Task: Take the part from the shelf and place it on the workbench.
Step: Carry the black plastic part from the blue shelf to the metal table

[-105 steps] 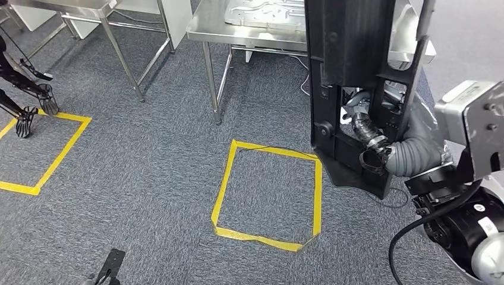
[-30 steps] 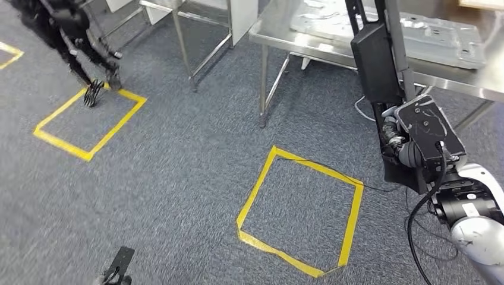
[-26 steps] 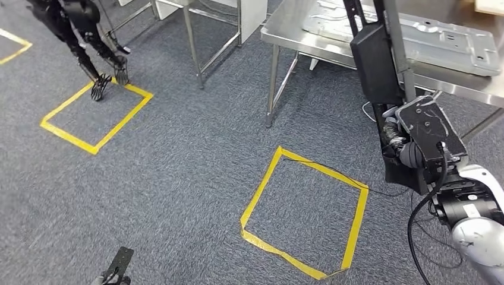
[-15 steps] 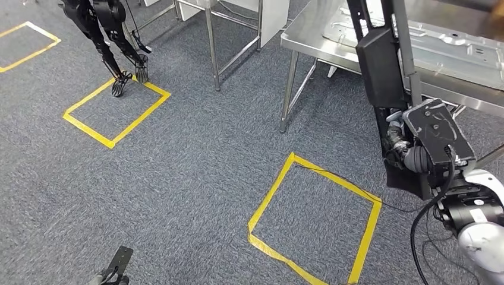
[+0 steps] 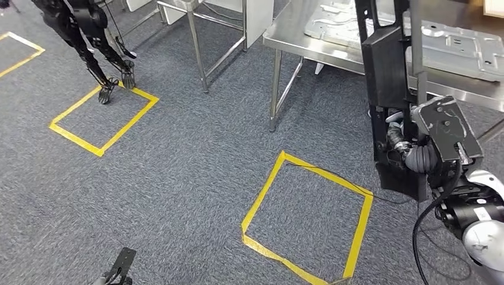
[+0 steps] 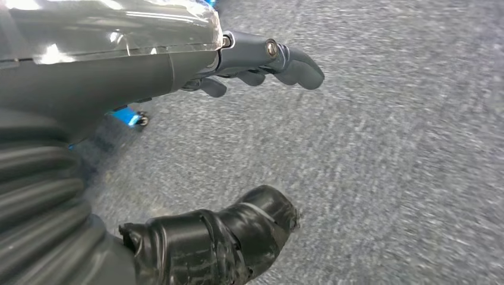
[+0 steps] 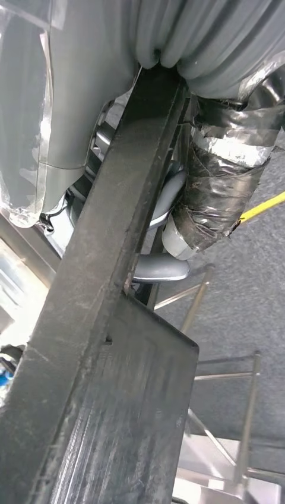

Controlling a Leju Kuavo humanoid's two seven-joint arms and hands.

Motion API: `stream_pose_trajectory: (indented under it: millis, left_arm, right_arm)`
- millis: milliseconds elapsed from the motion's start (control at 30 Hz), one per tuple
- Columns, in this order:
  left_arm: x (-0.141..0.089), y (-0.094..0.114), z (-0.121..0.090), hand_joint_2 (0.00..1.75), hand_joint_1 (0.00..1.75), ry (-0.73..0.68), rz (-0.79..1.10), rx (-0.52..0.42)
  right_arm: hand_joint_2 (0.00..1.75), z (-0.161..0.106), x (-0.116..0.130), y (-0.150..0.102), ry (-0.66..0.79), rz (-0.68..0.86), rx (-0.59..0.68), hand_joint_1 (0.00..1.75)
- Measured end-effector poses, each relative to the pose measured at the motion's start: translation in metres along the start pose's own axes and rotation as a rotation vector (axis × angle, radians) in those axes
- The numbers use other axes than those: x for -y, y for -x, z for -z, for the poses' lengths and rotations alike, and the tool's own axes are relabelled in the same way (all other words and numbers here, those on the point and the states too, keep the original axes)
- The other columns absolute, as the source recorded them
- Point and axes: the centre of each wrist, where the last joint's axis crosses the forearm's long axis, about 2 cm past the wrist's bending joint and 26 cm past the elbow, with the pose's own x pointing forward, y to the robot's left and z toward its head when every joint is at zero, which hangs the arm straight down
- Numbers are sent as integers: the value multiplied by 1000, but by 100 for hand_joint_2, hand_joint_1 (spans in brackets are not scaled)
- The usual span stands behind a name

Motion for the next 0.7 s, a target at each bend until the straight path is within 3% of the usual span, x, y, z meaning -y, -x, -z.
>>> stream_pose_trajectory:
  millis: [700]
  left_arm:
    - [4,-5,0,175,0,6,-4,7]
  right_arm:
    - [175,1,2,-4,2,6,12,175]
